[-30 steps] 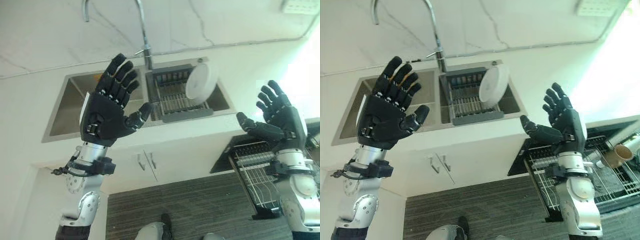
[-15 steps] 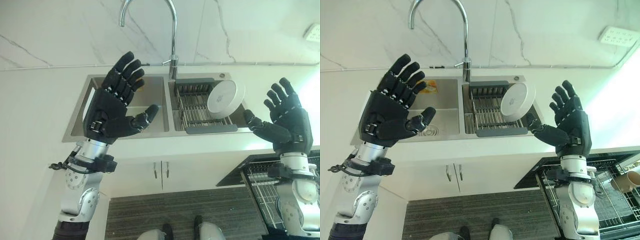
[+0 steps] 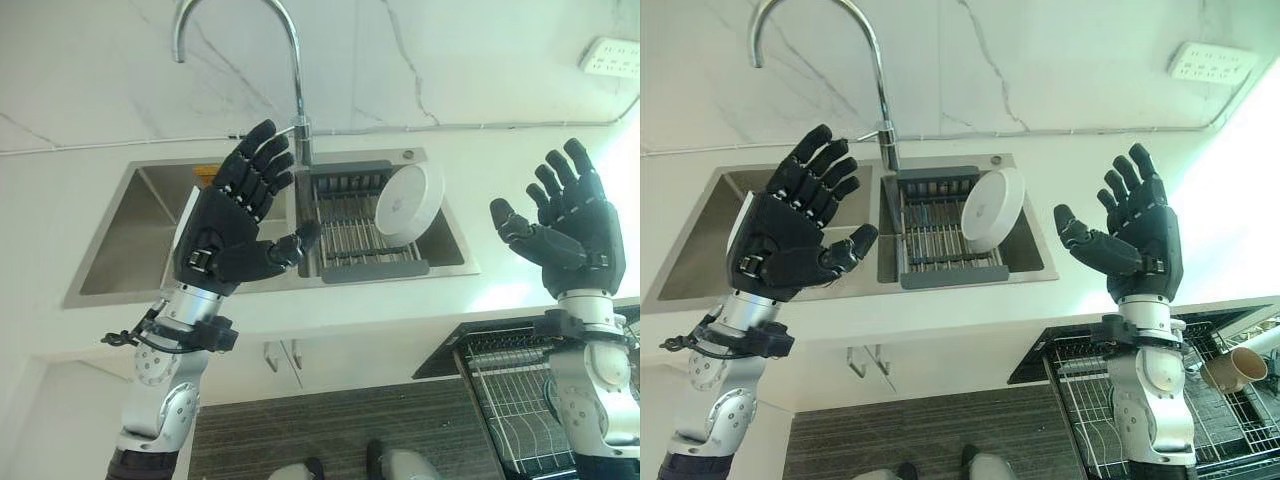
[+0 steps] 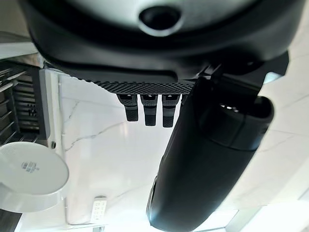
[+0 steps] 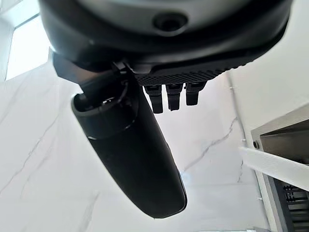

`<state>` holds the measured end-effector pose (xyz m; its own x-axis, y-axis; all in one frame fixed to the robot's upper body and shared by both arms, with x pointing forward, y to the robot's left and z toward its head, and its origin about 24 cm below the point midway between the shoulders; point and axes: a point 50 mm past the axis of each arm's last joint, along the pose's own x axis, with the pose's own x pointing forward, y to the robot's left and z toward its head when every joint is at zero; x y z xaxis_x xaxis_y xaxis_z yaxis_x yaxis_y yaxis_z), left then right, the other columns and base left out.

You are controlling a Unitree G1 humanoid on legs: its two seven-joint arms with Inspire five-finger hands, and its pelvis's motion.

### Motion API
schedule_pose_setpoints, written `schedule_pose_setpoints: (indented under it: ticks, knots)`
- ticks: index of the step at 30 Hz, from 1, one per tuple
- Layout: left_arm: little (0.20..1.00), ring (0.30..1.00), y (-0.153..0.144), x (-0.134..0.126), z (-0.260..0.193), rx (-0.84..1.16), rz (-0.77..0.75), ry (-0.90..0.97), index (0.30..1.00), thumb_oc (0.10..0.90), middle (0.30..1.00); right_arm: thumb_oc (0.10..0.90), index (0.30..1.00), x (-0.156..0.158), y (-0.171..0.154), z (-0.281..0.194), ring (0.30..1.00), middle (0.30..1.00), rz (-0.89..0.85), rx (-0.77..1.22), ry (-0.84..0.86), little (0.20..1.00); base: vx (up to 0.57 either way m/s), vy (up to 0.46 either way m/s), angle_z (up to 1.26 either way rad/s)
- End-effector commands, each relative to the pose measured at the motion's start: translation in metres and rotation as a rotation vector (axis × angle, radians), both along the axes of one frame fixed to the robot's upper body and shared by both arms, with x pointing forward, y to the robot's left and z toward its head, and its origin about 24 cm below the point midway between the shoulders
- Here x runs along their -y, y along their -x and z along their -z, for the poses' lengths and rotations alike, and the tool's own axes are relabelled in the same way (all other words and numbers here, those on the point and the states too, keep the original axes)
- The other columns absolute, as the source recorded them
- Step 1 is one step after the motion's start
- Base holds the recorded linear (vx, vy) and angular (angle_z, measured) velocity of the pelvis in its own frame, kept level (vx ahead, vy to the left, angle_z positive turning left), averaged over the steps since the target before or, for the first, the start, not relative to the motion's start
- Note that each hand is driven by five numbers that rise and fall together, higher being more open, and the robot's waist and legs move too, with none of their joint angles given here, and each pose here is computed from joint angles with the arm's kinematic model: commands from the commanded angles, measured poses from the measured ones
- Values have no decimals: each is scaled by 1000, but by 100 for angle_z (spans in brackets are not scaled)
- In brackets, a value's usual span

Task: Place the dishes in the dishwasher.

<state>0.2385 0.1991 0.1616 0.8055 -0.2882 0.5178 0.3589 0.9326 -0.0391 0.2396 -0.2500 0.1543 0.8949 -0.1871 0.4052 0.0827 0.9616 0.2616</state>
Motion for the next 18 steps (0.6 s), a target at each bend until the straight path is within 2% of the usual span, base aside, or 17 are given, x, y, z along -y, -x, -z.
schedule_pose_setpoints:
  ticks: [1, 8, 18]
  knots:
    - [900, 900, 6, 0, -33, 200, -1, 32, 900, 800, 900, 800, 900, 2, -12, -41, 900, 900, -57, 193, -32, 900, 89, -174, -11]
    - [900, 900, 3, 1, -27, 204, 3, 51, 900, 800, 900, 800, 900, -5, -34, -31, 900, 900, -139, 128, -103, 900, 78, -145, -4]
    - [900, 900, -3, 5, -23, 185, 17, 35, 900, 800, 900, 800, 900, -4, -49, -23, 900, 900, -122, 45, -141, 900, 42, -12, 3]
